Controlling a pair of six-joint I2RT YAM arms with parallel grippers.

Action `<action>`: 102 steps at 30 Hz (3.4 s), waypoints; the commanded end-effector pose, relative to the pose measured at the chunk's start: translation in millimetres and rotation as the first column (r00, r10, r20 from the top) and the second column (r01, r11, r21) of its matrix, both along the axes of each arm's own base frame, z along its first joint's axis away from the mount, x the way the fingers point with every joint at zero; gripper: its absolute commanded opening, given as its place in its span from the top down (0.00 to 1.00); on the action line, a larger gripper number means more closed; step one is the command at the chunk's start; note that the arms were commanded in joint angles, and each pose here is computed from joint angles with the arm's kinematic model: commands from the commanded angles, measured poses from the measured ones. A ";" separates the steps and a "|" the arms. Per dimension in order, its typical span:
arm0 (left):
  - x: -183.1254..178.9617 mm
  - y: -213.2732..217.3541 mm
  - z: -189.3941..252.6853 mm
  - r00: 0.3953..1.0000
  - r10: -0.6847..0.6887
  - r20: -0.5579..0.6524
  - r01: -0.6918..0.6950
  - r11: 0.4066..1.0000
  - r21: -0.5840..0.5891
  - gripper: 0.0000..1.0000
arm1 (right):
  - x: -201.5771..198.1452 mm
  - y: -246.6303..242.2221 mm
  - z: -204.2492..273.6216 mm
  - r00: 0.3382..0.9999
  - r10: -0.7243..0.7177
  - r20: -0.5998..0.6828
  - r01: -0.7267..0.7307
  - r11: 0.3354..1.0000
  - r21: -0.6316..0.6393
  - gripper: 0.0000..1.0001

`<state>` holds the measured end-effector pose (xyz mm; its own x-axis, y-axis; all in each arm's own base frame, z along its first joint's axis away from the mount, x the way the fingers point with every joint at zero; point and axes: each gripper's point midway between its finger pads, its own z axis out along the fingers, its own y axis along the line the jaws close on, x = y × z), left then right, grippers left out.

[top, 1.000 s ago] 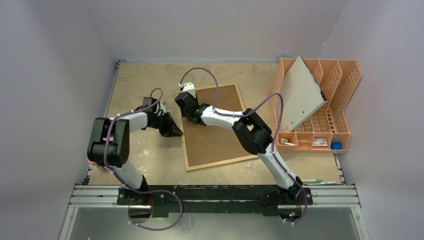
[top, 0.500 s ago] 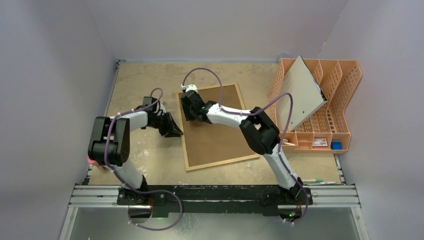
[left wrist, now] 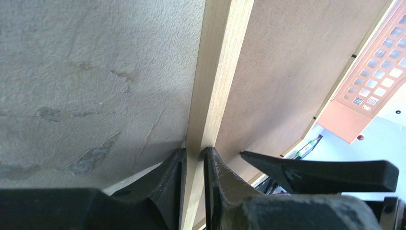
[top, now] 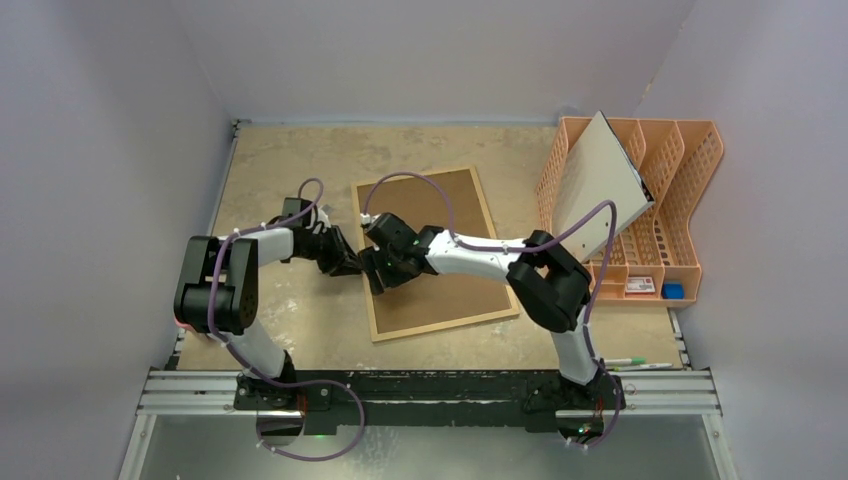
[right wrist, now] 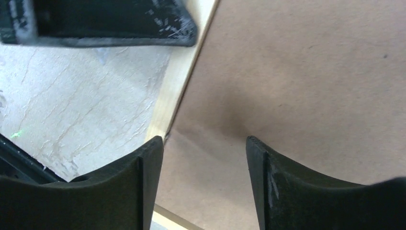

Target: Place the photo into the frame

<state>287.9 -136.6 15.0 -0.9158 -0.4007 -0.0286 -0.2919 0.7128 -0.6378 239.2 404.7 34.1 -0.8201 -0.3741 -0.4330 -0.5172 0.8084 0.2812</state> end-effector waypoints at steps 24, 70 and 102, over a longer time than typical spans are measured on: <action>-49.4 29.3 -46.1 0.981 0.032 -0.191 0.007 0.980 0.200 0.84 | -50.3 -36.5 -66.0 0.997 0.047 -0.064 -0.064 0.952 -0.299 0.40; -50.5 30.9 -47.0 0.980 0.033 -0.197 0.010 0.978 0.210 0.84 | -65.5 -47.1 -99.1 0.992 -0.004 -0.129 -0.042 0.933 -0.358 0.40; -52.0 33.9 -48.1 0.978 0.037 -0.205 0.011 0.973 0.229 0.84 | -57.4 -48.3 -55.2 0.997 0.072 -0.026 -0.076 0.957 -0.280 0.59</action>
<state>288.3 -136.5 15.6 -0.9120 -0.4092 -0.0295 -0.2979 0.7101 -0.6380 219.7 420.7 25.8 -0.7359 -0.4318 -0.5216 -0.5976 0.7763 0.2005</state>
